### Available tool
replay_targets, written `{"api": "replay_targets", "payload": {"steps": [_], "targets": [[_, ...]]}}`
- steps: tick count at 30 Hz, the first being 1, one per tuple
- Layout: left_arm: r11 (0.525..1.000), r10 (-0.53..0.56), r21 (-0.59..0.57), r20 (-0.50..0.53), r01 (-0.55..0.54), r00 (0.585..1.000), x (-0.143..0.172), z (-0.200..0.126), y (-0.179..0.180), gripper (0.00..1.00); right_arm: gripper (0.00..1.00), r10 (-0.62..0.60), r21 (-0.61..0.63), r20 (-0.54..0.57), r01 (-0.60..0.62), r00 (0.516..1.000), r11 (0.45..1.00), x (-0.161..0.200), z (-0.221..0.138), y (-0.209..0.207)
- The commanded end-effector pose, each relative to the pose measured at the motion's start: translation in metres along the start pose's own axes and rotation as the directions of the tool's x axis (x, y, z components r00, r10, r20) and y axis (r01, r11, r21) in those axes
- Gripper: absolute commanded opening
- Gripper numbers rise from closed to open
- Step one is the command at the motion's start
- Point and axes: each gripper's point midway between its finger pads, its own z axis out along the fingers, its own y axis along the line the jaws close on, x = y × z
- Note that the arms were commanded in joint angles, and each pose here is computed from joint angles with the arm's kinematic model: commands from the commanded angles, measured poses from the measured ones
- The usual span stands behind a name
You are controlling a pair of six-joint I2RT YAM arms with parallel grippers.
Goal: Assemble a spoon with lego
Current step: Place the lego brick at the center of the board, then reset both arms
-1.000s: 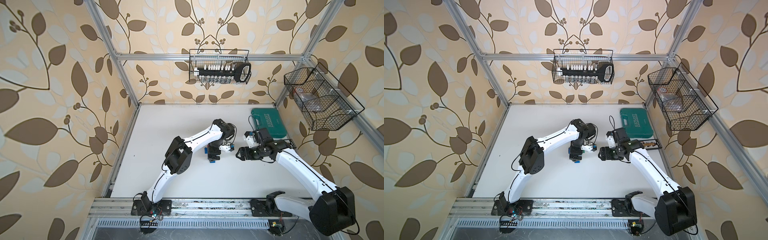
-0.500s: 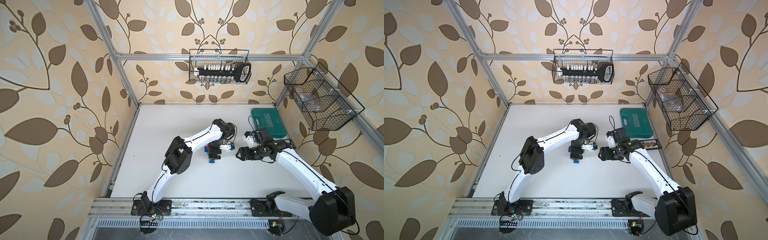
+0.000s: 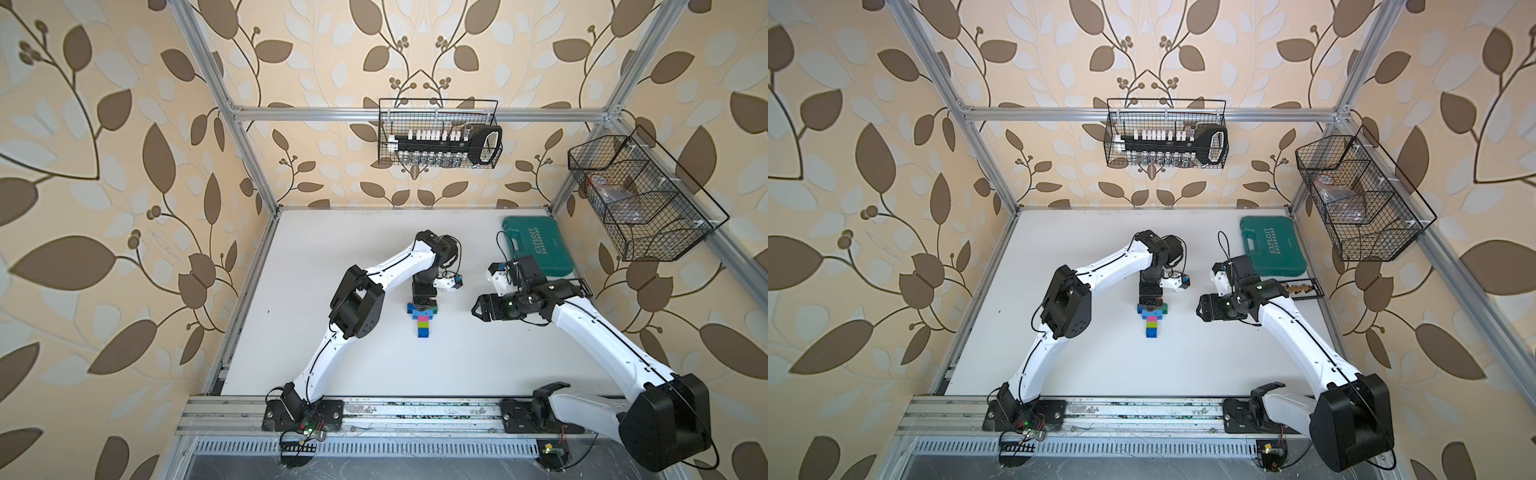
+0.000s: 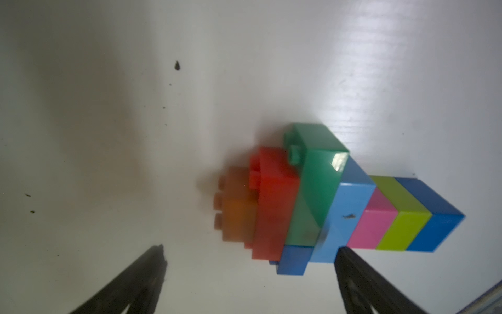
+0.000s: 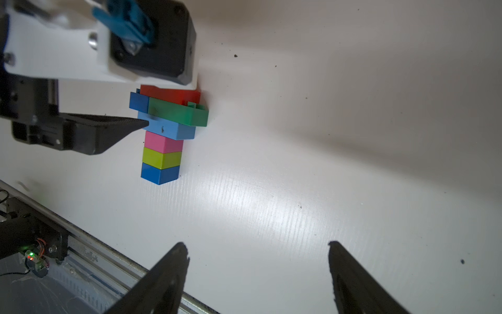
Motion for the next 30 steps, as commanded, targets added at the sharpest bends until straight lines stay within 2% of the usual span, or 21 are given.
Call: {"api": "replay_targets", "payload": {"steps": [1, 3, 6, 7, 8, 9, 11, 13, 15, 16, 17, 18, 19, 21, 22, 24, 25, 26, 28, 30], "targets": [[1.0, 0.016, -0.021, 0.05, -0.015, 0.999, -0.005, -0.014, 0.009, 0.99, 0.81, -0.014, -0.001, 0.032, 0.014, 0.999, 1.0, -0.009, -0.008, 0.002], [0.998, -0.024, -0.055, 0.086, 0.028, 0.996, -0.002, -0.03, 0.023, 0.99, 0.81, -0.01, 0.018, 0.046, 0.009, 0.999, 1.0, -0.01, -0.009, -0.001], [0.982, -0.117, -0.122, 0.227, 0.148, 0.967, 0.004, -0.074, 0.056, 0.99, 0.85, 0.0, 0.058, 0.102, -0.006, 0.995, 0.998, -0.018, -0.012, -0.008], [0.966, -0.158, -0.151, 0.297, 0.21, 0.942, 0.009, -0.095, 0.071, 0.99, 0.96, 0.004, 0.072, 0.132, -0.014, 0.991, 0.997, -0.022, -0.015, -0.011], [0.948, -0.193, -0.168, 0.372, 0.27, 0.908, 0.014, -0.115, 0.084, 0.99, 0.98, 0.01, 0.087, 0.16, -0.024, 0.987, 0.996, -0.026, -0.018, -0.013], [0.919, -0.242, -0.167, 0.475, 0.356, 0.846, 0.021, -0.14, 0.1, 0.99, 0.98, 0.014, 0.109, 0.199, -0.036, 0.98, 0.993, -0.033, -0.022, -0.017], [0.853, -0.312, -0.109, 0.678, 0.51, 0.666, 0.041, -0.19, 0.124, 0.99, 0.98, 0.018, 0.161, 0.282, -0.066, 0.959, 0.985, -0.044, -0.031, -0.027], [0.774, -0.366, 0.013, 0.825, 0.633, 0.431, 0.076, -0.222, 0.139, 0.99, 0.98, 0.002, 0.217, 0.371, -0.089, 0.929, 0.972, -0.054, -0.038, -0.038], [0.69, -0.38, 0.114, 0.898, 0.715, 0.223, 0.118, -0.236, 0.147, 0.99, 0.98, -0.035, 0.269, 0.463, -0.102, 0.885, 0.958, -0.064, -0.047, -0.048], [0.635, -0.381, 0.149, 0.914, 0.758, 0.139, 0.14, -0.237, 0.15, 0.99, 0.98, -0.057, 0.307, 0.508, -0.119, 0.859, 0.944, -0.068, -0.052, -0.056], [0.587, -0.375, 0.16, 0.923, 0.793, 0.092, 0.159, -0.236, 0.152, 0.99, 0.98, -0.082, 0.342, 0.541, -0.13, 0.837, 0.931, -0.07, -0.055, -0.063], [0.534, -0.382, 0.165, 0.922, 0.829, 0.062, 0.177, -0.227, 0.151, 0.99, 0.98, -0.11, 0.376, 0.577, -0.143, 0.809, 0.916, -0.073, -0.057, -0.071], [0.447, -0.398, 0.154, 0.916, 0.881, 0.042, 0.195, -0.214, 0.153, 0.99, 0.98, -0.123, 0.409, 0.617, -0.183, 0.778, 0.894, -0.075, -0.06, -0.081], [0.272, -0.437, 0.101, 0.899, 0.957, 0.029, 0.231, -0.187, 0.15, 0.99, 0.98, -0.131, 0.468, 0.671, -0.279, 0.73, 0.839, -0.076, -0.063, -0.102], [0.21, -0.436, 0.078, 0.9, 0.975, 0.022, 0.247, -0.18, 0.143, 0.99, 0.98, -0.141, 0.494, 0.688, -0.316, 0.712, 0.81, -0.075, -0.064, -0.11], [0.11, -0.374, 0.061, 0.927, 0.992, -0.016, 0.277, -0.175, 0.124, 0.99, 0.98, -0.156, 0.524, 0.713, -0.371, 0.684, 0.767, -0.074, -0.063, -0.124], [0.074, -0.337, 0.047, 0.941, 0.996, -0.019, 0.291, -0.17, 0.111, 0.99, 0.98, -0.165, 0.532, 0.722, -0.388, 0.672, 0.752, -0.073, -0.062, -0.128], [0.04, -0.304, 0.027, 0.952, 0.999, -0.013, 0.303, -0.168, 0.1, 0.99, 0.98, -0.167, 0.535, 0.732, -0.405, 0.661, 0.741, -0.073, -0.061, -0.132], [-0.096, -0.272, -0.03, 0.962, 0.995, 0.003, 0.337, -0.159, 0.075, 0.99, 0.98, -0.182, 0.537, 0.749, -0.423, 0.637, 0.729, -0.074, -0.058, -0.137], [-0.194, -0.289, -0.067, 0.957, 0.979, 0.008, 0.36, -0.144, 0.057, 0.99, 0.98, -0.201, 0.543, 0.757, -0.429, 0.621, 0.722, -0.075, -0.053, -0.142]]}}
